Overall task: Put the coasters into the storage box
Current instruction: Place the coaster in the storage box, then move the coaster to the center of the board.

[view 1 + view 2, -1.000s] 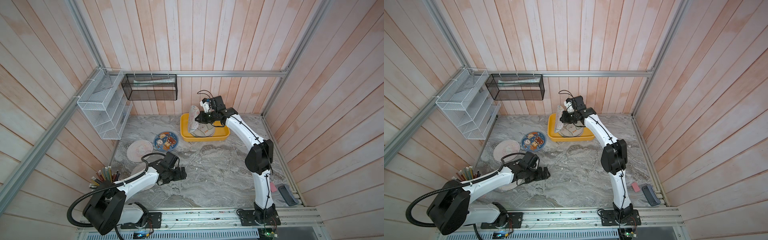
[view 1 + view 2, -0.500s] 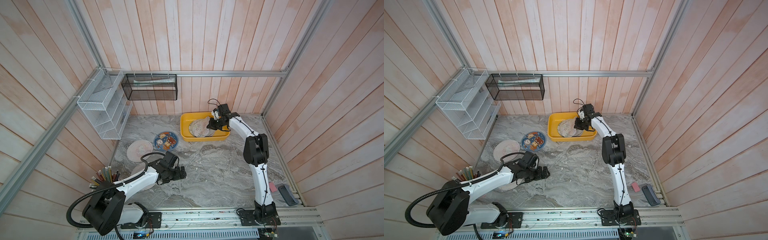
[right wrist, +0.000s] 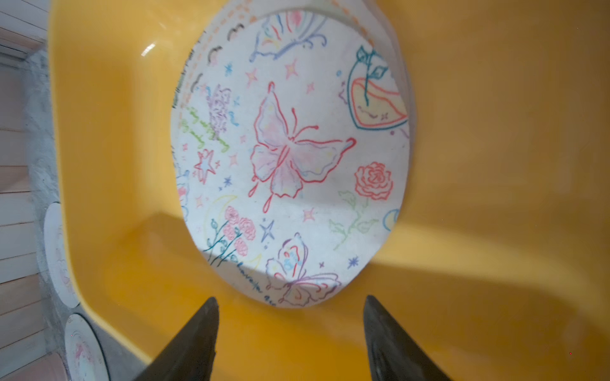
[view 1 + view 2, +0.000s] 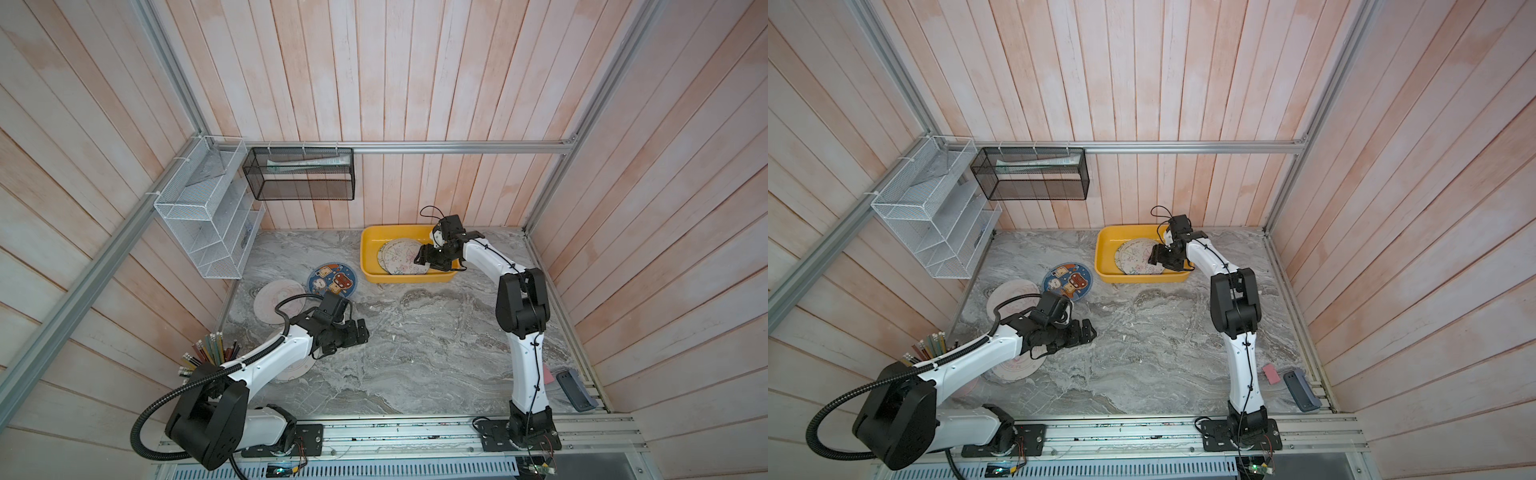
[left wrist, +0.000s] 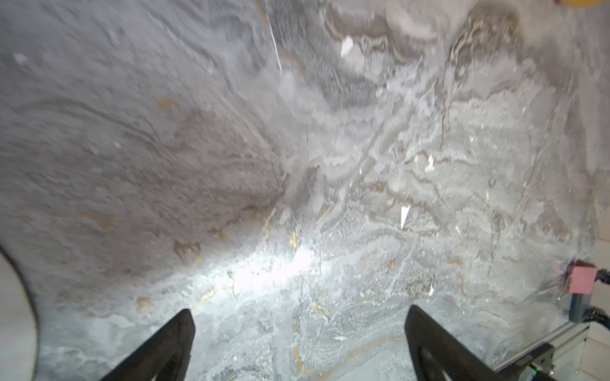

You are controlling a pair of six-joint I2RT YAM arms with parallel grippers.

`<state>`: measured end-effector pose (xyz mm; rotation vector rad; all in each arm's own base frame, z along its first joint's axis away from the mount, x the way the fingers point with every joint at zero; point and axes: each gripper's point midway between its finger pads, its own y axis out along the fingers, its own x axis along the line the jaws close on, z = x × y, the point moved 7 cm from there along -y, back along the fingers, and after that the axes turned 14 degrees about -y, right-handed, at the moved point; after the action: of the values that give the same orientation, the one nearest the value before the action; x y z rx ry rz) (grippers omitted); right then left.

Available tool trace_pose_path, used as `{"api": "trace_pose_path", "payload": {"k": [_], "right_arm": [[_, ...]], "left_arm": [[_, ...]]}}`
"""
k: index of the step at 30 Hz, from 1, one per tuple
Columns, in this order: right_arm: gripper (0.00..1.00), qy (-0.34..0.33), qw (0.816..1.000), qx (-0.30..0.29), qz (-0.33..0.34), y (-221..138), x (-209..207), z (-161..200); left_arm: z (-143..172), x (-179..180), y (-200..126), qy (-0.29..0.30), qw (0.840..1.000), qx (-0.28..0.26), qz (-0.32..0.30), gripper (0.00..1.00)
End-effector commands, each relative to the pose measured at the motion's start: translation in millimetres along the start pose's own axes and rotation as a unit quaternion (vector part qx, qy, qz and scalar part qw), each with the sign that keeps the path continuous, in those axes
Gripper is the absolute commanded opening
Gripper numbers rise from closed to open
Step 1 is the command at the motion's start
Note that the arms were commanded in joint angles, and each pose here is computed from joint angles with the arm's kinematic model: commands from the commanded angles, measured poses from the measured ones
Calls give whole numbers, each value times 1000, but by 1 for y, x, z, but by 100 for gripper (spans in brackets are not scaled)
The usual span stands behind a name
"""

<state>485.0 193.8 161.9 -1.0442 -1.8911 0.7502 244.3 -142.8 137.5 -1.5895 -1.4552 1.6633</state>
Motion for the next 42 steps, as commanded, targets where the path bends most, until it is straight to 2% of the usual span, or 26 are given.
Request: {"api": "trace_pose_path", "payload": {"k": [1, 6, 15, 21, 31, 42], "right_arm": [[70, -10, 999, -43, 2, -31, 13, -11], [70, -7, 998, -60, -15, -53, 23, 1], [70, -18, 995, -55, -81, -73, 58, 52], [70, -19, 993, -45, -104, -76, 74, 81], [70, -27, 992, -49, -117, -81, 86, 85], [69, -27, 991, -45, -125, -80, 96, 89]], "left_arm": [[-36, -7, -7, 20, 998, -53, -12, 100], [-86, -10, -7, 14, 994, -105, -37, 97], [-173, -22, 5, 25, 982, -176, -70, 75], [-227, -14, 16, 11, 974, -206, -92, 62], [-282, 17, 53, 2, 970, -207, -128, 55], [-309, 29, 88, 19, 975, -180, -126, 52]]}}
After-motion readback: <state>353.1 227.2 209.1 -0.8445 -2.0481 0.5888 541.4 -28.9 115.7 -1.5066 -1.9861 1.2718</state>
